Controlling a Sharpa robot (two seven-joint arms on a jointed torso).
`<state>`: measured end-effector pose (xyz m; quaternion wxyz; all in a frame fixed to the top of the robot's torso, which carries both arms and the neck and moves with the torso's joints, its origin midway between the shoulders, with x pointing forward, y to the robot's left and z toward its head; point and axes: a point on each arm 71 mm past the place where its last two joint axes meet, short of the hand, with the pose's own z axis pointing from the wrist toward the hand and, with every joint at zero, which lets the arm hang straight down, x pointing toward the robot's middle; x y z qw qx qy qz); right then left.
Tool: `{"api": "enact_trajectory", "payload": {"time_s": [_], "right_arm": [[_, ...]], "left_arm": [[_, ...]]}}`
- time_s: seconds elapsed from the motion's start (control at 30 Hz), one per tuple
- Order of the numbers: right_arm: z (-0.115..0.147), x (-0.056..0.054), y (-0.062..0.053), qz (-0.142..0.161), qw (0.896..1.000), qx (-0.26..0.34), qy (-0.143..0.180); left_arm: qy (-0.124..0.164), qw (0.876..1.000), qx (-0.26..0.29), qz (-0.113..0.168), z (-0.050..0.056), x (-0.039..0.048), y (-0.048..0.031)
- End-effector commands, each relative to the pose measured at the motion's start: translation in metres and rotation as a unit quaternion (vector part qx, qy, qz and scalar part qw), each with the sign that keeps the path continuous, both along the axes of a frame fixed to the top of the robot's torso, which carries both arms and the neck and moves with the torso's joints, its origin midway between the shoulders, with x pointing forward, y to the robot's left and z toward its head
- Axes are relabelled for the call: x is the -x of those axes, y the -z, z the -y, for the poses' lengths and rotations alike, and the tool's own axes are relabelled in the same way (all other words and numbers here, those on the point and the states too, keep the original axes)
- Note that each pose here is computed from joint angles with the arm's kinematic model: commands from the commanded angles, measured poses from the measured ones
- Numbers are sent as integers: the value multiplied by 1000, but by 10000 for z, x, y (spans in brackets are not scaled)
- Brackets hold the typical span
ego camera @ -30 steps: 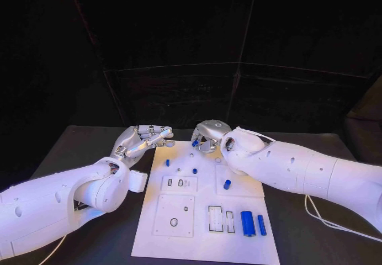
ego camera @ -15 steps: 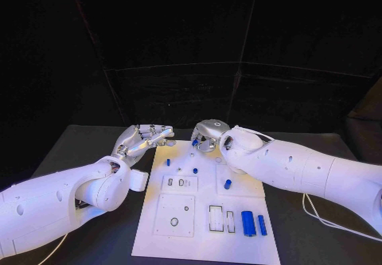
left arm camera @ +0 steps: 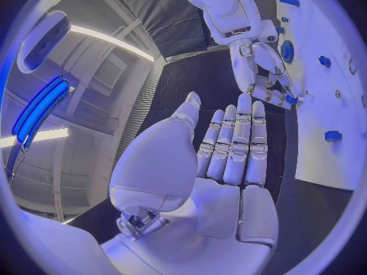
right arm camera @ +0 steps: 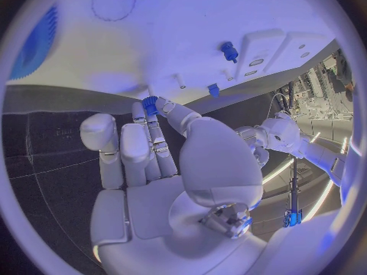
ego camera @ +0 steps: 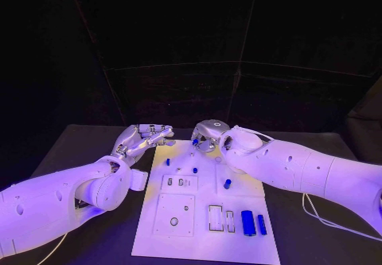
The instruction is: Assemble the parts on the task board
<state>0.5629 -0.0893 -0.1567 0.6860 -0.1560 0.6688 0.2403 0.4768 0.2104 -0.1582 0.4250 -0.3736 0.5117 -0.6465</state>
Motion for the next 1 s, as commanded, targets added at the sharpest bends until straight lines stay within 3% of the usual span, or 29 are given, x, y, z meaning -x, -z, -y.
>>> {"api": "enact_trajectory", "payload": {"time_s": [0.03, 1.0], "right_arm": [[13, 6, 17, -2, 1000, 7, 3], [3, 32, -18, 15, 1000, -7, -3]], "left_arm": [[5, 1000, 1, 4, 8, 0, -16], [0, 1000, -2, 3, -17, -18, -8]]}}
